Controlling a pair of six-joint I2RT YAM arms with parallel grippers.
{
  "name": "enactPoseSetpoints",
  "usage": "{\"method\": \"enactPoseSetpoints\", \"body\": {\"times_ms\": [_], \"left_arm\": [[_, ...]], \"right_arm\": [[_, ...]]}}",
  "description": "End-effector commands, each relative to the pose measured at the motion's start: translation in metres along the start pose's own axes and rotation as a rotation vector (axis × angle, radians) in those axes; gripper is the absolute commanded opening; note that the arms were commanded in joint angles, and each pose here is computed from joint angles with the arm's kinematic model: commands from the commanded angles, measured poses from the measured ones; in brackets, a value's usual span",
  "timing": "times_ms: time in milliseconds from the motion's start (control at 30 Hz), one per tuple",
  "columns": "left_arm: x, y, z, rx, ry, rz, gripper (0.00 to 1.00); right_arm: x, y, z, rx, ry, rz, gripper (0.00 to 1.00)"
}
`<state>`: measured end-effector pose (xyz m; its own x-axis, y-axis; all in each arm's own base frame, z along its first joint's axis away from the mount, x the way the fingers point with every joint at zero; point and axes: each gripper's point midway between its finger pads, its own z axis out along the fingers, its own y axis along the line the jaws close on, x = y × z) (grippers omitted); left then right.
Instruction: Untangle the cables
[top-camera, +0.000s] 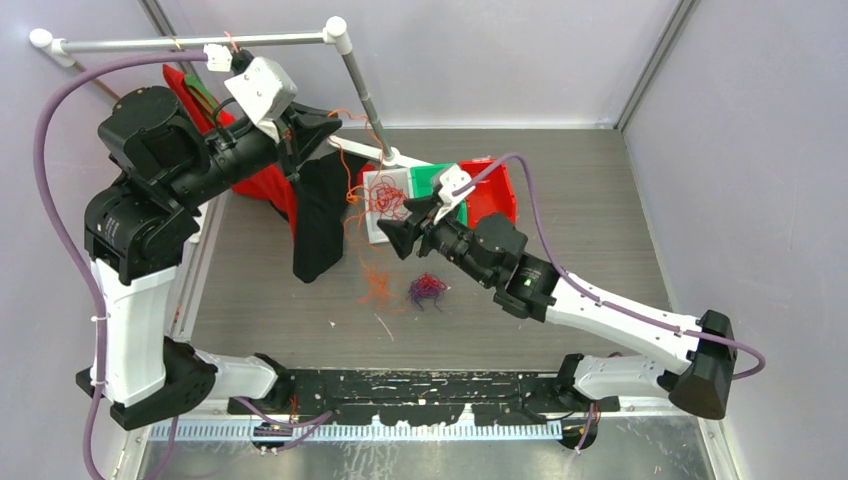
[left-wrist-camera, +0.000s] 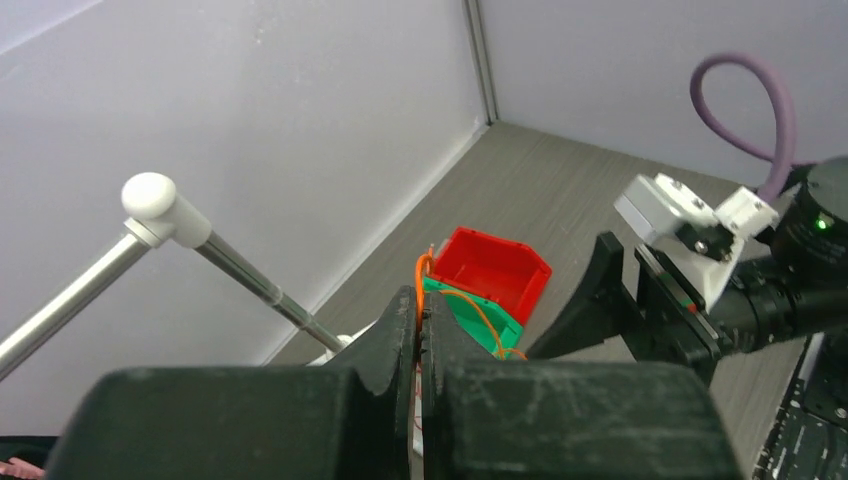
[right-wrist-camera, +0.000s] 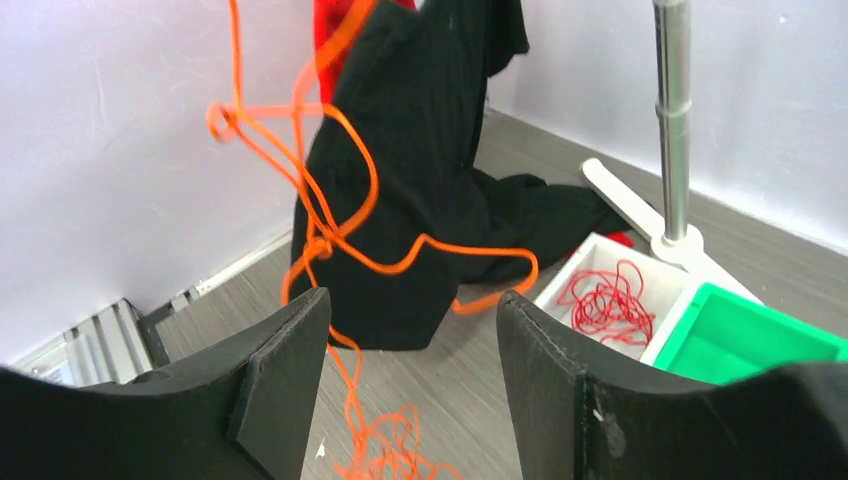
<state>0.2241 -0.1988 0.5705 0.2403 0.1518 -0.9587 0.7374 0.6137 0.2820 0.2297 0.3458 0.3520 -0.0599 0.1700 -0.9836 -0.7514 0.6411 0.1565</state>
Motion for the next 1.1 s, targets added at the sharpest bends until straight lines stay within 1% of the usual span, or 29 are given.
{"method": "enactPoseSetpoints", "body": {"times_ms": [0, 100, 167, 233, 333, 433, 600, 733, 833, 933, 1067], "left_arm": [[-0.004, -0.014, -0.010, 0.051, -0.021, -0.035, 0.00], [0.005, -0.023, -0.008, 0.091, 0.008, -0.070, 0.00], [0.002, -0.029, -0.020, 0.108, -0.005, -0.072, 0.00], [0.004, -0.034, -0.023, 0.127, -0.002, -0.074, 0.00], [0.007, -0.040, -0.027, 0.158, 0.009, -0.075, 0.00], [0.011, -0.049, -0.031, 0.202, 0.031, -0.076, 0.00], [0.031, -0.063, -0.037, 0.273, 0.105, -0.090, 0.00], [0.043, -0.071, -0.039, 0.308, 0.141, -0.099, 0.00], [0.053, -0.072, -0.038, 0.313, 0.168, -0.098, 0.00], [0.062, -0.070, -0.036, 0.297, 0.193, -0.092, 0.00], [0.070, -0.072, -0.034, 0.306, 0.208, -0.096, 0.00]], "right_arm": [[-0.040, 0.017, 0.007, -0.085, -0.068, 0.005, 0.66], [-0.041, 0.016, 0.012, -0.083, -0.065, -0.020, 0.66], [-0.036, 0.015, 0.015, -0.086, -0.049, -0.036, 0.66], [-0.028, 0.013, 0.019, -0.080, -0.022, -0.061, 0.66], [-0.019, 0.002, 0.021, -0.035, 0.001, -0.088, 0.62], [-0.024, -0.006, 0.017, -0.001, -0.021, -0.087, 0.62], [-0.036, -0.019, 0.006, 0.047, -0.058, -0.083, 0.62], [-0.035, -0.025, 0.000, 0.067, -0.059, -0.081, 0.61], [-0.034, -0.024, -0.005, 0.055, -0.060, -0.066, 0.62], [-0.035, -0.020, -0.010, 0.035, -0.066, -0.041, 0.67], [-0.036, -0.023, -0.013, 0.052, -0.078, -0.021, 0.67]]}}
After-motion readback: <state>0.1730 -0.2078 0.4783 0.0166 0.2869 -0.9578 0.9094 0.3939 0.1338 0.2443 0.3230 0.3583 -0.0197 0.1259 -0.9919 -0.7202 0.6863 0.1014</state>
